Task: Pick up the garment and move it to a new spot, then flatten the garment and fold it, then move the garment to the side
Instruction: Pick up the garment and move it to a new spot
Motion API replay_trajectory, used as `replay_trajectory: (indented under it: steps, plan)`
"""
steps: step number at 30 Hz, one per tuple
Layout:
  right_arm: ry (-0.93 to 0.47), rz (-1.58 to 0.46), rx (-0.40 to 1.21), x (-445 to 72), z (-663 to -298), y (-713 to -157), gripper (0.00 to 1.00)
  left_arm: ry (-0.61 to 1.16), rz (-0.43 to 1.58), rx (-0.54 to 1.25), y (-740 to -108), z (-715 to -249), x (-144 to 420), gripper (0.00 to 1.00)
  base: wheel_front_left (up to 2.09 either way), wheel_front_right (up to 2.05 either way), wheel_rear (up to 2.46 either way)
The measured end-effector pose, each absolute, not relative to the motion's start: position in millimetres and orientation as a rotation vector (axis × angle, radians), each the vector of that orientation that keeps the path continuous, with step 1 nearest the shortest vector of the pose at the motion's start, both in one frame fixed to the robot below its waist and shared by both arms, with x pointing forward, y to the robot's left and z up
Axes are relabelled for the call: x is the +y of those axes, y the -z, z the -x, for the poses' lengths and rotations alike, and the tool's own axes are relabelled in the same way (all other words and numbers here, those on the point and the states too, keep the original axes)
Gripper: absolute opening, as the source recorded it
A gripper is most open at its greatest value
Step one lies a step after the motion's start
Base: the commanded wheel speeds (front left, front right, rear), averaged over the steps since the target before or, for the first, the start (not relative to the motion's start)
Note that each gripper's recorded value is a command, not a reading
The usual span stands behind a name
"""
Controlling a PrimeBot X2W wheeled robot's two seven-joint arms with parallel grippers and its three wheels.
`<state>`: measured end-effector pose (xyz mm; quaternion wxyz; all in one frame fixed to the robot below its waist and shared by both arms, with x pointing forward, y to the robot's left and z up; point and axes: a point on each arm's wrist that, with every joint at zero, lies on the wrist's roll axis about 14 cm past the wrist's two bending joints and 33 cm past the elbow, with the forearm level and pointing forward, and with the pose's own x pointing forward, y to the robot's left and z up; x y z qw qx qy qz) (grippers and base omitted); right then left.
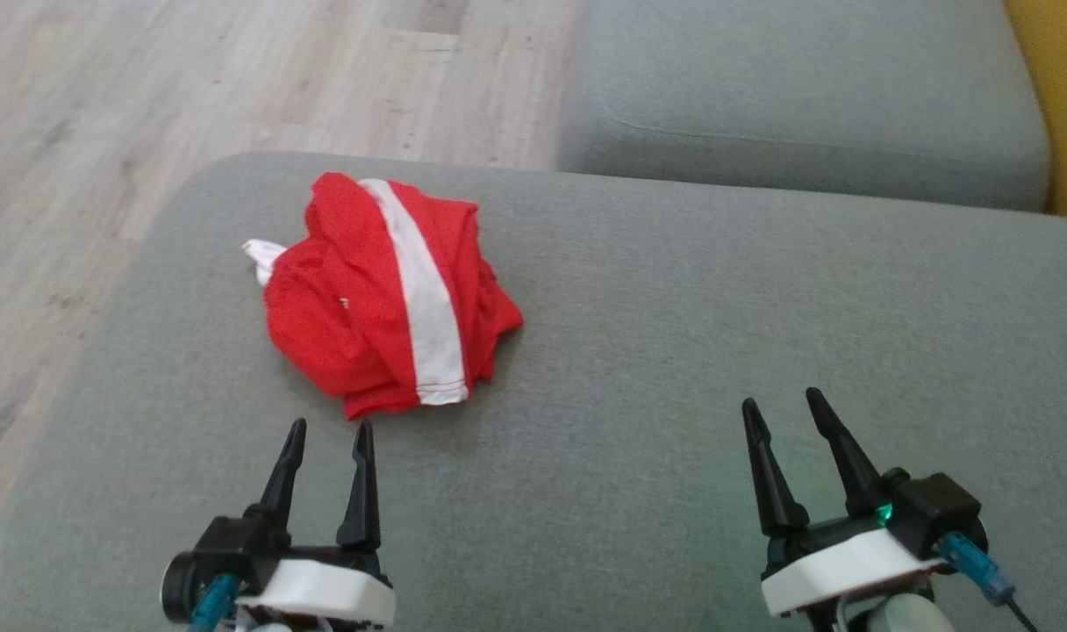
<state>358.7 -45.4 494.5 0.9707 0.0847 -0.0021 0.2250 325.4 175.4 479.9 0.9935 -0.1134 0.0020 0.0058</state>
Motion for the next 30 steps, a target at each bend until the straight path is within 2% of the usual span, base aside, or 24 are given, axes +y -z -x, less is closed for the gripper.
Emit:
replay_trajectory:
  steps: [11,21,25,30]
  plan:
    - [-0.578,-0.18,0.0,-5.9,-352.7,-498.3,1.0,-0.118,0.225,-0.008,-477.8,-302.2,206.1,1.0,0.0,0.0,0.0]
    - [-0.59,-0.187,0.023,-1.8,-351.6,-491.4,1.0,-0.106,0.204,0.008,-474.2,-305.1,204.7,1.0,0.0,0.0,0.0]
    - [-0.563,-0.197,0.041,-9.3,-356.8,-484.4,1.0,-0.062,0.171,0.016,-475.5,-319.0,201.2,1.0,0.0,0.0,0.0]
    - [-0.507,-0.208,0.054,-24.2,-374.7,-476.4,1.0,0.057,0.051,0.016,-504.0,-377.1,199.4,1.0,0.0,0.0,0.0]
